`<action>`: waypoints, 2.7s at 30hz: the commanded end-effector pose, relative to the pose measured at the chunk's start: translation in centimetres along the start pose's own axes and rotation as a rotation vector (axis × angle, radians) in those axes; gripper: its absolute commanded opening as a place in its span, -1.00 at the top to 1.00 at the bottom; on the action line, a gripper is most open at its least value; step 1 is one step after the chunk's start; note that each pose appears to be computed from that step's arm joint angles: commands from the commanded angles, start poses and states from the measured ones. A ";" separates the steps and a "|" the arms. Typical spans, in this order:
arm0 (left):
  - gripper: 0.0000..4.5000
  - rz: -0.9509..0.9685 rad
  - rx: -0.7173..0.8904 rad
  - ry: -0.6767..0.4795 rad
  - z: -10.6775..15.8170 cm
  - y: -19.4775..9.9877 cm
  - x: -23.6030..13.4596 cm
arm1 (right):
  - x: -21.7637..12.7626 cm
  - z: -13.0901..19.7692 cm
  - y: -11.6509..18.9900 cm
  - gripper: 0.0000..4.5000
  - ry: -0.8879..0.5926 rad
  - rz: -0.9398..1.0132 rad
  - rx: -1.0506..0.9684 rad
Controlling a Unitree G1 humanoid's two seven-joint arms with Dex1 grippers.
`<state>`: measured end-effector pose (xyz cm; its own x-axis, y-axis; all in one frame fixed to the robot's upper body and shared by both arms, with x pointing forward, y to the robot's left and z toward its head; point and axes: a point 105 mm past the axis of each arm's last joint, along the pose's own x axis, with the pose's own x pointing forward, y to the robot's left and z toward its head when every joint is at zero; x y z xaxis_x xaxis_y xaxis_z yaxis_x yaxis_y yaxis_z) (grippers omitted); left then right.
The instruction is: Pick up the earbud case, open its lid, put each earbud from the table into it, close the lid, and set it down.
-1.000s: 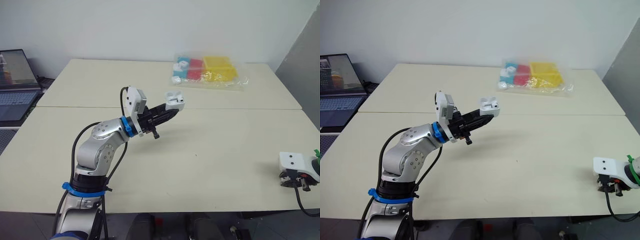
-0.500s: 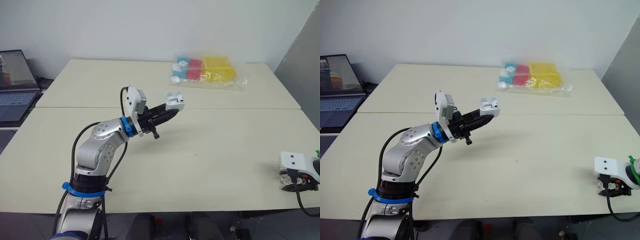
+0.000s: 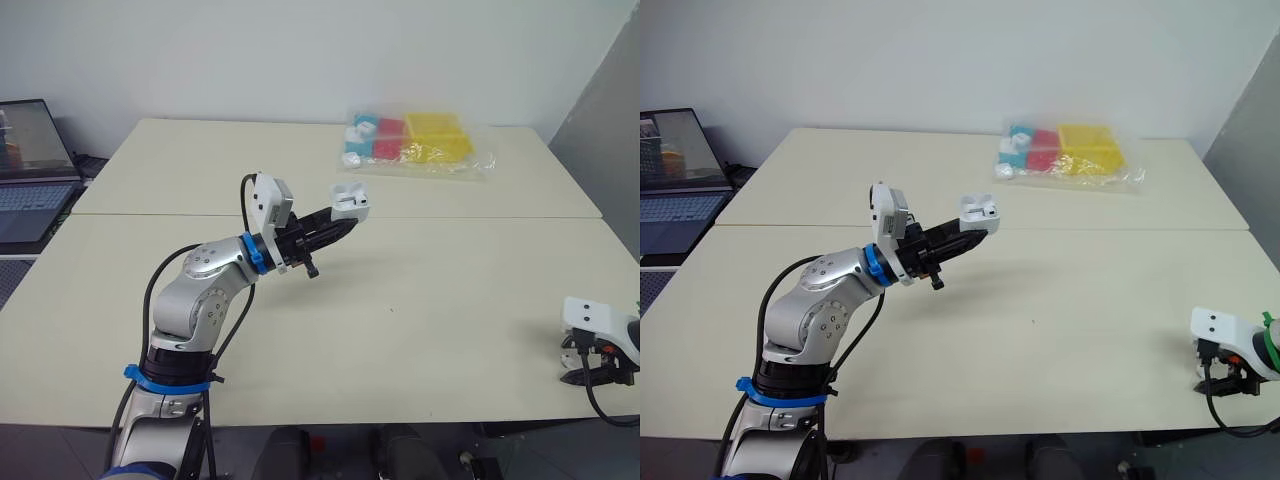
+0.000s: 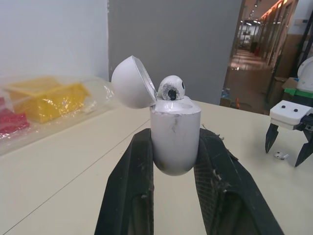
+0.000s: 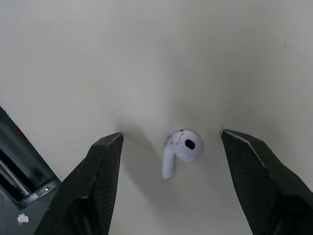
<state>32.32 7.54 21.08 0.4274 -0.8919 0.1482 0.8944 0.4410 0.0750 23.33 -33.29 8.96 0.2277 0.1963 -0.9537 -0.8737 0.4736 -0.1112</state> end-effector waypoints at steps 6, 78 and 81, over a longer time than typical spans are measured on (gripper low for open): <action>0.67 -0.027 0.033 -0.027 1.1 -0.5 0.2 | 0.1 -0.3 0.3 0.18 -0.003 0.007 0.018; 0.67 0.049 0.082 -0.148 2.7 1.5 3.8 | -15.2 31.0 3.2 0.81 -1.734 -0.203 0.567; 0.67 0.045 0.087 -0.152 2.7 1.5 3.9 | -14.8 31.3 3.4 0.81 -1.725 -0.193 0.564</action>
<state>35.42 5.34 22.98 0.4664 -0.8459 0.2586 0.8578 0.5039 0.1012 31.26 -7.93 30.46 0.7786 0.5022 0.3762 -0.6157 0.7273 0.3034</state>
